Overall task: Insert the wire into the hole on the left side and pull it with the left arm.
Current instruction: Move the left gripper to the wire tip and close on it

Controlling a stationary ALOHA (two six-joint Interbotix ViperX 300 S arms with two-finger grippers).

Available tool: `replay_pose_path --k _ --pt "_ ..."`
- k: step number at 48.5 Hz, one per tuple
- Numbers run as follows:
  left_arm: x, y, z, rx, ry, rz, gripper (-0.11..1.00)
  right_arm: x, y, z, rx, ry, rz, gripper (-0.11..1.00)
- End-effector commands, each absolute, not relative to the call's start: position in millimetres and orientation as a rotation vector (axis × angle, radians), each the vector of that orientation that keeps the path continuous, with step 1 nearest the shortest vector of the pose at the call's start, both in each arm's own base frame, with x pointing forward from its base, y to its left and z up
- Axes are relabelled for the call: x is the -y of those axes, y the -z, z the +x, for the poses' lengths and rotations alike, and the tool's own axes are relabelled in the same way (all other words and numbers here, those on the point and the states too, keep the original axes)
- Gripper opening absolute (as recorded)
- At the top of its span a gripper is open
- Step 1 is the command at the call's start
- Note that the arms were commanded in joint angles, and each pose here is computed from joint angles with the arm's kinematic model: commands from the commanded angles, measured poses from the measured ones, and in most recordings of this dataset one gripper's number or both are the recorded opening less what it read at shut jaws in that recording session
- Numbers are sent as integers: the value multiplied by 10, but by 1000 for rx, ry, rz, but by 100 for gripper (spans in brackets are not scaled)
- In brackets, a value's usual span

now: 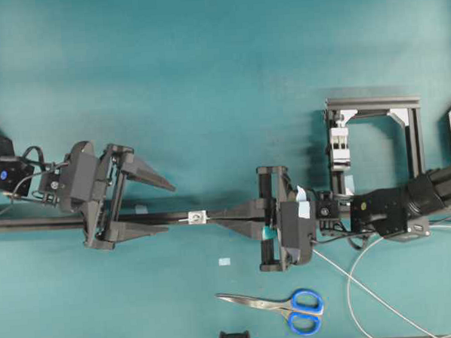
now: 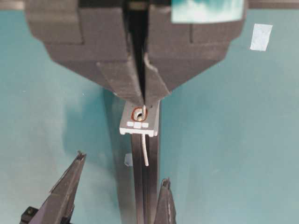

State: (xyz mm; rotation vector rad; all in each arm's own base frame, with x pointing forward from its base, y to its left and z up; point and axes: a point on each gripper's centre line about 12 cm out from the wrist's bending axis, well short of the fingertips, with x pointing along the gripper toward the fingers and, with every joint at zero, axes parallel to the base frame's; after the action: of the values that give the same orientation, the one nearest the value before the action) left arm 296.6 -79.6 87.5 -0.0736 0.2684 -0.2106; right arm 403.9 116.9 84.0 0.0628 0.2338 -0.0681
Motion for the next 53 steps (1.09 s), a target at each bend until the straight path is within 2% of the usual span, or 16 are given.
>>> replay_pose_path --k 1,11,24,45,50,53 --pt "834 -946 3022 -249 220 -77 71 -1182 -944 4094 -202 65 74 3" --pt "851 -943 3089 -272 218 -76 68 -1182 -956 4108 -197 64 74 3" --pt "862 -958 3124 -267 218 -80 49 -1186 -952 4112 -207 59 75 3" --pt "886 -959 3199 -303 205 -168 48 -1186 -946 4111 -208 59 74 3" --pt "887 -969 3200 -300 204 -175 44 -1184 -942 4107 -210 59 74 3" --pt "888 -979 3205 -296 205 -175 37 -1185 -949 4108 -208 59 74 3"
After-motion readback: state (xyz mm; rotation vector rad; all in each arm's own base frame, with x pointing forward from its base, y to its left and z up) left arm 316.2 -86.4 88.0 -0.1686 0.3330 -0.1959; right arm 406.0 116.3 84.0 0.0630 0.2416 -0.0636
